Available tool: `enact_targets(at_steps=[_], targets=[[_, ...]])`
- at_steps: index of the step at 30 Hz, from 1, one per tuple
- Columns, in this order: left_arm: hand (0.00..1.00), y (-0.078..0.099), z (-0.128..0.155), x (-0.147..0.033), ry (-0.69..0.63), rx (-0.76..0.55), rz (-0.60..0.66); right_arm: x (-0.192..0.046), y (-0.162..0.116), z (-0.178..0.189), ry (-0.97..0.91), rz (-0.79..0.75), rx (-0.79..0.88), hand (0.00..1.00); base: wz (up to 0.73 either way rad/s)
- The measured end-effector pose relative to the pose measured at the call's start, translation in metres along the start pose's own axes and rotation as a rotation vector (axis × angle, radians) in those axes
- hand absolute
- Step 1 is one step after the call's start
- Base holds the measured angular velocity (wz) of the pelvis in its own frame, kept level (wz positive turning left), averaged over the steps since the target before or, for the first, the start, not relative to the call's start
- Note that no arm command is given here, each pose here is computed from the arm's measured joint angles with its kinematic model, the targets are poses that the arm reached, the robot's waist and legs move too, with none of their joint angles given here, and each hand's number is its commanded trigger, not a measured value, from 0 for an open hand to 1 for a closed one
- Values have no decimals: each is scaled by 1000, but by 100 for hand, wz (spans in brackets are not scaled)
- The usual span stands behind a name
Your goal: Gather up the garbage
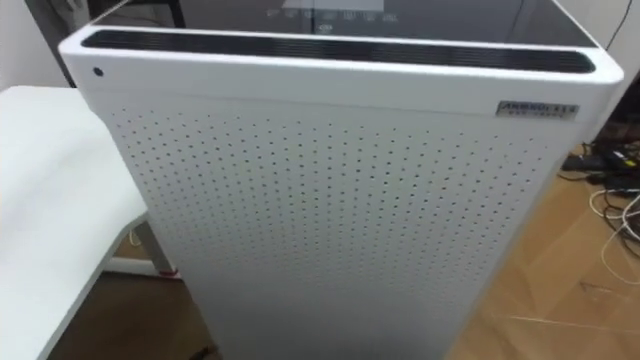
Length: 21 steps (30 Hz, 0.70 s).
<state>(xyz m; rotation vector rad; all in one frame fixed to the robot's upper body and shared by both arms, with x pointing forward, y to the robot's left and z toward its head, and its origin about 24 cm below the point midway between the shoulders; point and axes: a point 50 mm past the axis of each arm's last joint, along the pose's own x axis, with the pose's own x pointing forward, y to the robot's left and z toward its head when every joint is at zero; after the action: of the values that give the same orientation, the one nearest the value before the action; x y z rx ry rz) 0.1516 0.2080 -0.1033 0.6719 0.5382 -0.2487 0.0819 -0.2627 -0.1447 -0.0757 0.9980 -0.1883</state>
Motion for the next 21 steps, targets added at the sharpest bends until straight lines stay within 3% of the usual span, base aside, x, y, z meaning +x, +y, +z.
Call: enact_targets(at_steps=[8,21], targets=[[0,-22,-76,-40,393,-198,24,-8,-7,-25,85,-76,112,100,0],[0,-58,-118,-86,771,-305,-61,-14,-6,-52,217,-165,307,100,-1]])
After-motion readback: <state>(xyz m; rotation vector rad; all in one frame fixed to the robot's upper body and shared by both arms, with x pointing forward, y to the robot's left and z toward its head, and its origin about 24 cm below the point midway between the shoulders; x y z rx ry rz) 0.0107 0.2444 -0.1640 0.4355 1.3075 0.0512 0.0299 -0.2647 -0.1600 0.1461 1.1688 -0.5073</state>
